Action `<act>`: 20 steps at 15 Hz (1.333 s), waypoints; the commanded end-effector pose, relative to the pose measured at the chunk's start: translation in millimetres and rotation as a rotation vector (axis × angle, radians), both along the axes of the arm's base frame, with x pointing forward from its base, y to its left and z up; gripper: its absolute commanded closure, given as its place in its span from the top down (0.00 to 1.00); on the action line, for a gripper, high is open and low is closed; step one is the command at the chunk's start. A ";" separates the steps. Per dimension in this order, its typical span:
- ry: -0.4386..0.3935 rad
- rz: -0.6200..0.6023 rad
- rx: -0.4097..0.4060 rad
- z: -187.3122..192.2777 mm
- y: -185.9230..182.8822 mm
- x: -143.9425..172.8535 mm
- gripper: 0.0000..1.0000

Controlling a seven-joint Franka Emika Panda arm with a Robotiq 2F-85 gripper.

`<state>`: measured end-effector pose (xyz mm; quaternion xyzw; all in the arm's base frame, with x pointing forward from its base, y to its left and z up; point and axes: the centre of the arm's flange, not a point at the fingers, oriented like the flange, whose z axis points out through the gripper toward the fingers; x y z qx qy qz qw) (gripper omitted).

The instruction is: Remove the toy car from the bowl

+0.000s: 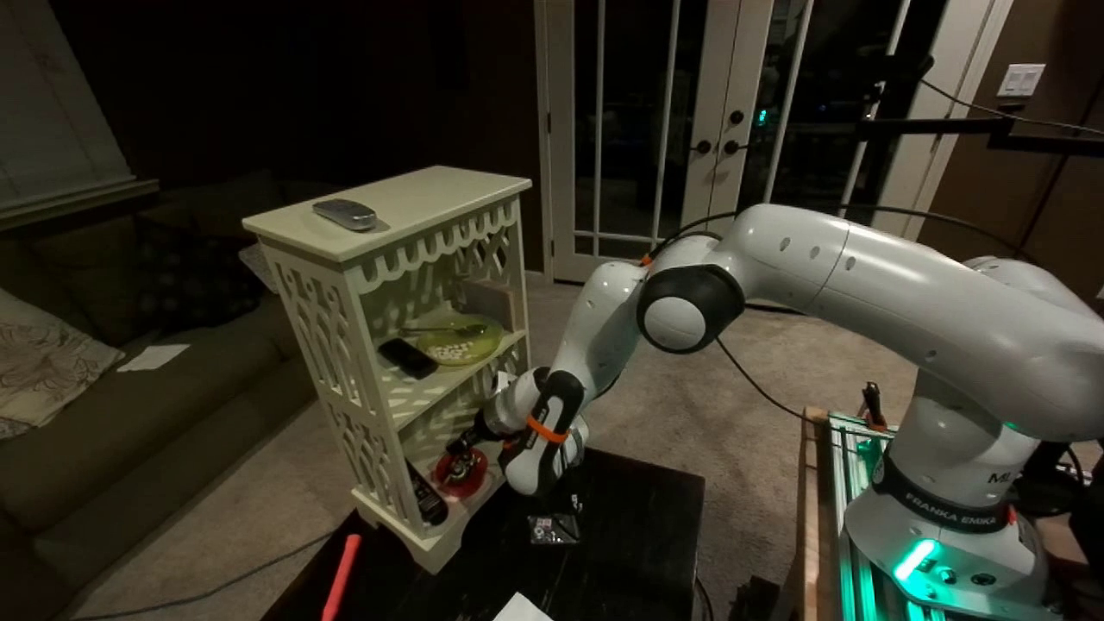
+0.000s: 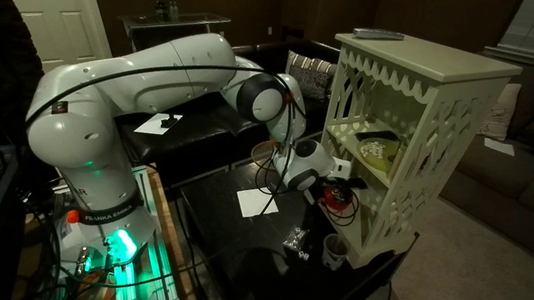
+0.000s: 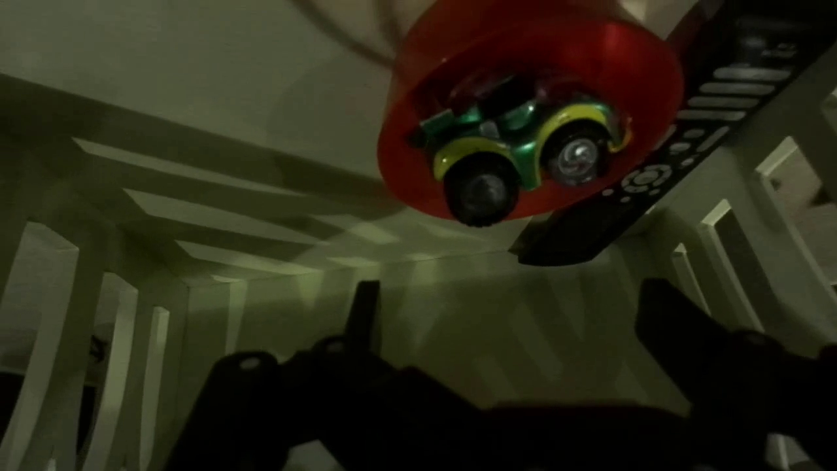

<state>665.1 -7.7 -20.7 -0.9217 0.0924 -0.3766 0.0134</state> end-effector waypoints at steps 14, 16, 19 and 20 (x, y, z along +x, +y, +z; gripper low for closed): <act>0.058 0.030 0.005 -62.2 -7.8 39.7 0.94; 0.061 0.035 0.004 -62.4 -7.0 39.2 0.66; 0.062 0.041 0.002 -61.8 -5.9 38.3 0.44; 0.063 0.042 0.003 -61.5 -5.9 37.7 0.38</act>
